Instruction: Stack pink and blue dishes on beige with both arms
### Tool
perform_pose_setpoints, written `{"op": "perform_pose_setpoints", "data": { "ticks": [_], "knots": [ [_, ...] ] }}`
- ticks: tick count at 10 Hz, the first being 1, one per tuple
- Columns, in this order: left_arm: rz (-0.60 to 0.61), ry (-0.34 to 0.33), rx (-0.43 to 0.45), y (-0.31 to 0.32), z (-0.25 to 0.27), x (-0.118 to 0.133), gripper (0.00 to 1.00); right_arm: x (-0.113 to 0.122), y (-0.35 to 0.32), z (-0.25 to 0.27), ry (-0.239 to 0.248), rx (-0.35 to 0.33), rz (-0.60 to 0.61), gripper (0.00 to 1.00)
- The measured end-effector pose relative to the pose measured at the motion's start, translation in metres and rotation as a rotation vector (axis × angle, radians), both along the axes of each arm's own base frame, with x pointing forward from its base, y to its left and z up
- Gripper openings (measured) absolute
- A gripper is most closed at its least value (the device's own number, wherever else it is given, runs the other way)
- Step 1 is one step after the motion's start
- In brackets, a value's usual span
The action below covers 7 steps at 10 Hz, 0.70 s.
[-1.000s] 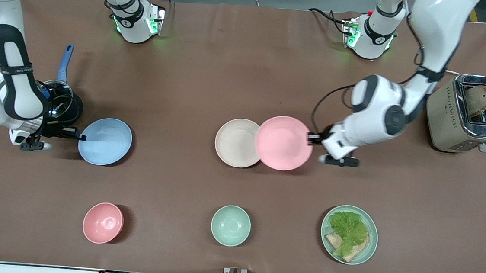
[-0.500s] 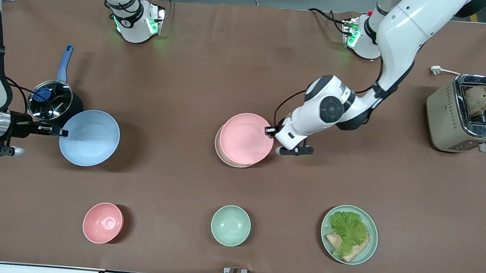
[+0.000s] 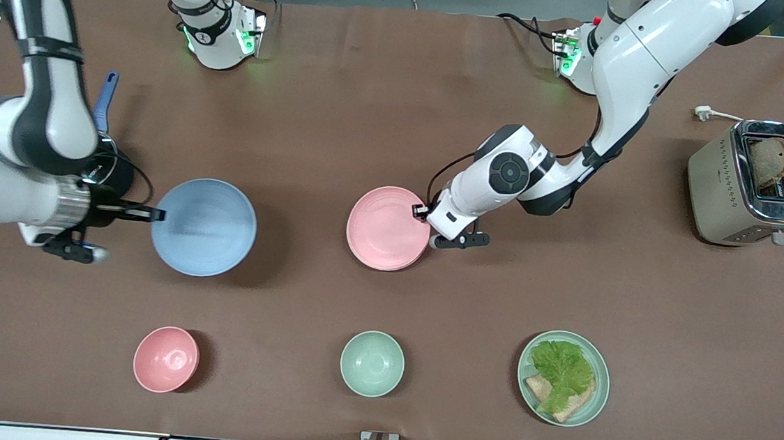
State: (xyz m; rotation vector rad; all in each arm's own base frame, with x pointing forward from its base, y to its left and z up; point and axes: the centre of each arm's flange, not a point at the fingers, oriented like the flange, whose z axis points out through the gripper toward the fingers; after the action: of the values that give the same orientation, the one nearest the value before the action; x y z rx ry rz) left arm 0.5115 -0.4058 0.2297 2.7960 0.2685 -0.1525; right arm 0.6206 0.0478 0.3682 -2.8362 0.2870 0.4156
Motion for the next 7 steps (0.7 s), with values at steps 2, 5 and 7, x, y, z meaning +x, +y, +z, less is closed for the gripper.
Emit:
{"op": "perform_pose_setpoints", "data": {
  "ticks": [2,5,7],
  "knots": [
    [0.011,-0.080,0.043,0.025,0.021,0.021,0.56,-0.010,0.074,0.004,0.029,-0.040,-0.026,0.04],
    [0.033,-0.182,0.188,0.102,0.068,0.047,0.98,-0.034,0.169,0.005,0.052,-0.045,-0.026,0.04],
    [-0.015,-0.233,0.291,0.163,0.114,0.064,1.00,-0.052,0.234,0.005,0.008,-0.046,-0.049,0.04]
  ]
}}
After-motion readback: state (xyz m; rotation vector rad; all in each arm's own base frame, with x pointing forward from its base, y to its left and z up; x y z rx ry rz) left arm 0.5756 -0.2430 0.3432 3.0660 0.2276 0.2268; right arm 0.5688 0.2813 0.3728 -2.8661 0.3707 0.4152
